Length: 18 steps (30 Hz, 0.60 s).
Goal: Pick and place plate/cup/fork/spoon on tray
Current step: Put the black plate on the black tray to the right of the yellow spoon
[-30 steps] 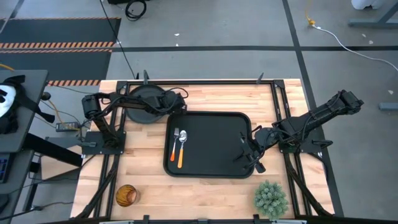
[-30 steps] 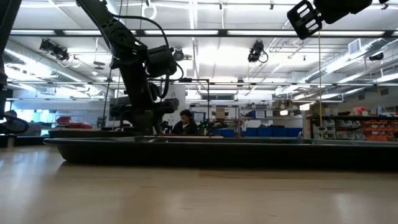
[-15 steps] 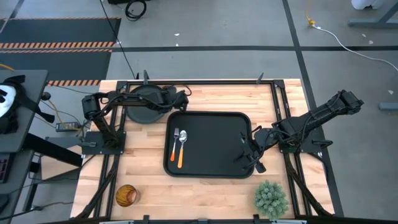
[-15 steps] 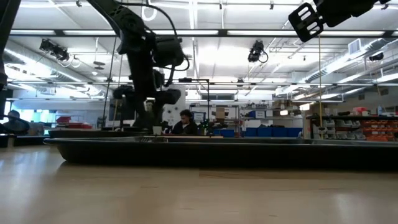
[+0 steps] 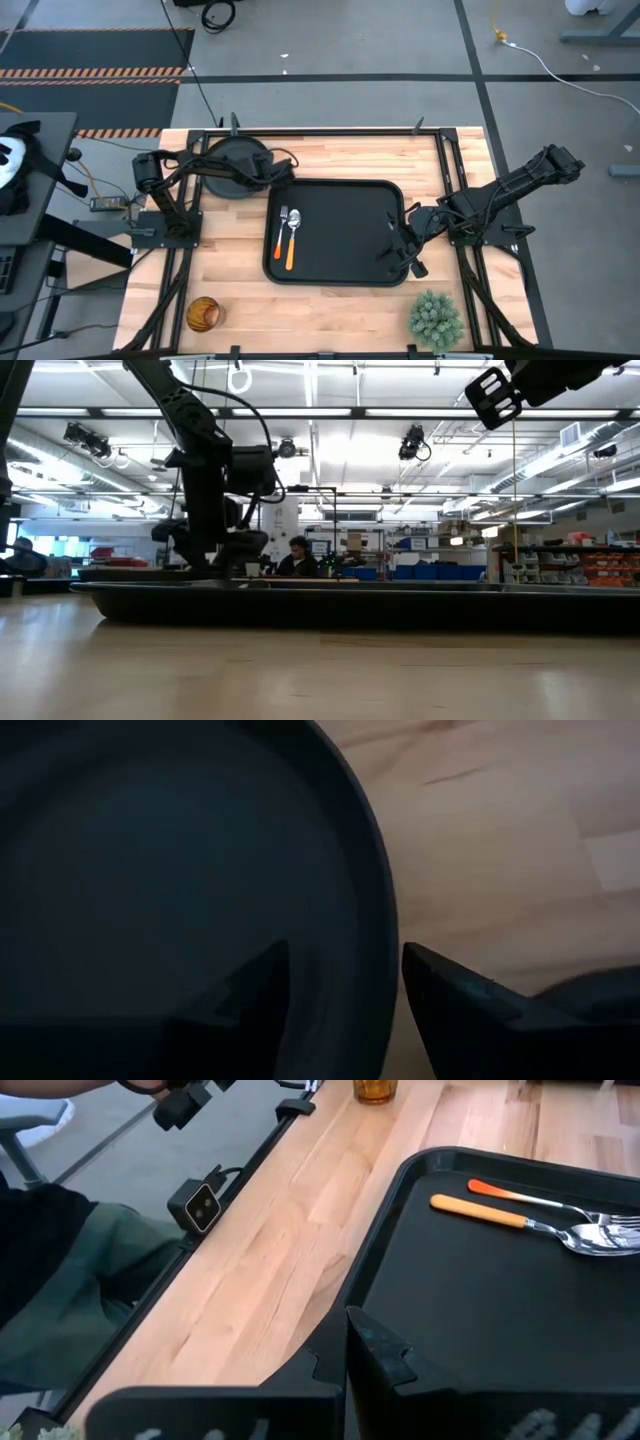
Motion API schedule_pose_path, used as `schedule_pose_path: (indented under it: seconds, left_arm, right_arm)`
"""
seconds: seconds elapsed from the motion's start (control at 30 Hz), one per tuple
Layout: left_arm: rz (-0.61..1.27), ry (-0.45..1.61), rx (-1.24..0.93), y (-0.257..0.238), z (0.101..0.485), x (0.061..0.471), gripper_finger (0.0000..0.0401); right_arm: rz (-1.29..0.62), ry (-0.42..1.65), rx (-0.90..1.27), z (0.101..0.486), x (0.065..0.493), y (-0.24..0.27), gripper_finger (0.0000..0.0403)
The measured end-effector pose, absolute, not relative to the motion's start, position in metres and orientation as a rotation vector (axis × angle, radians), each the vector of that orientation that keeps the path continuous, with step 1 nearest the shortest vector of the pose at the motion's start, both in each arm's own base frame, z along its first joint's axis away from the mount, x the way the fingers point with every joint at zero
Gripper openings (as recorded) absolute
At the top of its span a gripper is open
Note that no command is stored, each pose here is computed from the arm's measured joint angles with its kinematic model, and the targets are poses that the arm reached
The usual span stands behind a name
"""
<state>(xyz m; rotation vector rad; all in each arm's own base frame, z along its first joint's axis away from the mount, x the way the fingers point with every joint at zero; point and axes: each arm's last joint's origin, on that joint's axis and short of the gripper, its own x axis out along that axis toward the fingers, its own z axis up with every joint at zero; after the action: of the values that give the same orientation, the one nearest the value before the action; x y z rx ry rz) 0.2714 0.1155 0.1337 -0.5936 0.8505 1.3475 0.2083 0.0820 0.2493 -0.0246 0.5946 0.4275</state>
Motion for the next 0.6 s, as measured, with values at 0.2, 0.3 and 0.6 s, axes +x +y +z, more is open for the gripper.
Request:
schedule_pose_path:
  seconds: [0.2,0.3,0.6]
  left_arm:
    - [1.345,0.855,-0.589,0.1140,0.1328,0.2710,0.0166]
    - [1.347,0.849,-0.591,0.1137,0.1329,0.2714,0.0126]
    - [1.351,0.851,-0.579,0.1138,0.1330,0.2710,0.0011]
  right_arm:
    - [0.427,0.593,-0.025,0.2493,0.2083,0.0820,0.0011]
    - [0.428,0.593,-0.024,0.2493,0.2083,0.0820,0.0011]
    - [0.427,0.595,-0.021,0.2493,0.2083,0.0820,0.0011]
